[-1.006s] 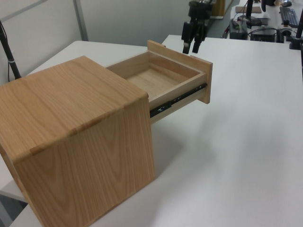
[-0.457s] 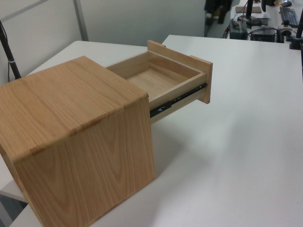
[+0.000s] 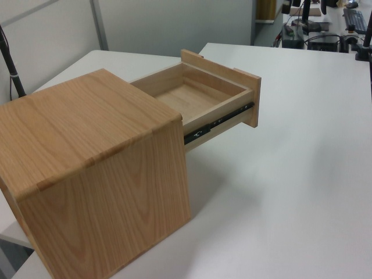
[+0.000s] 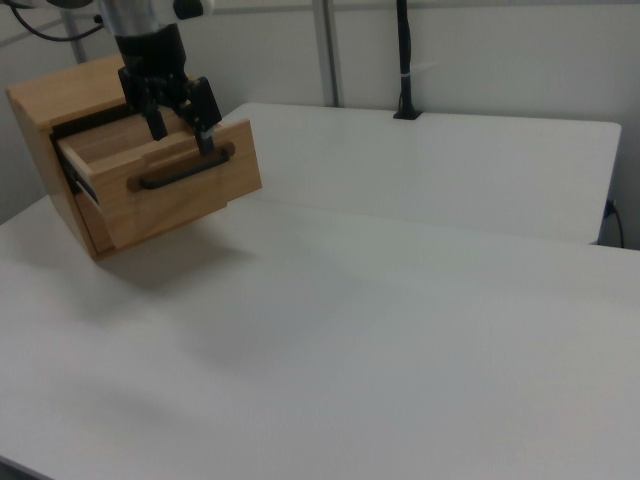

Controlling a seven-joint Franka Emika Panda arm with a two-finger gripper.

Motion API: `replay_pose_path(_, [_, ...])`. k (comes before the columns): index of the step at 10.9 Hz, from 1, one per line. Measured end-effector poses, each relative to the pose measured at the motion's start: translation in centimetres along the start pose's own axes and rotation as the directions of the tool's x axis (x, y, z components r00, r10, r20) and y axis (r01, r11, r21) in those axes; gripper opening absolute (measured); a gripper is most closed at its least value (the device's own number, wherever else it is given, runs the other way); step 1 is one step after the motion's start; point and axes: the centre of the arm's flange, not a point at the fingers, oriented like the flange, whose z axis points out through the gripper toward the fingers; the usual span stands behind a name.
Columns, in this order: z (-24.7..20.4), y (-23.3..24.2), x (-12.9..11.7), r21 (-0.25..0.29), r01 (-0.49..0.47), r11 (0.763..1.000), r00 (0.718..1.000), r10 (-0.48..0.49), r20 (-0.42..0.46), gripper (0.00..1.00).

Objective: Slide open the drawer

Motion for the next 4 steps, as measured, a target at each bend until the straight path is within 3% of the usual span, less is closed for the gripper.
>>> replay_pose_path(4, [2.4,0.5,1.8,-0.010,0.012,1.000,1.000,-0.012,0.000,1.00])
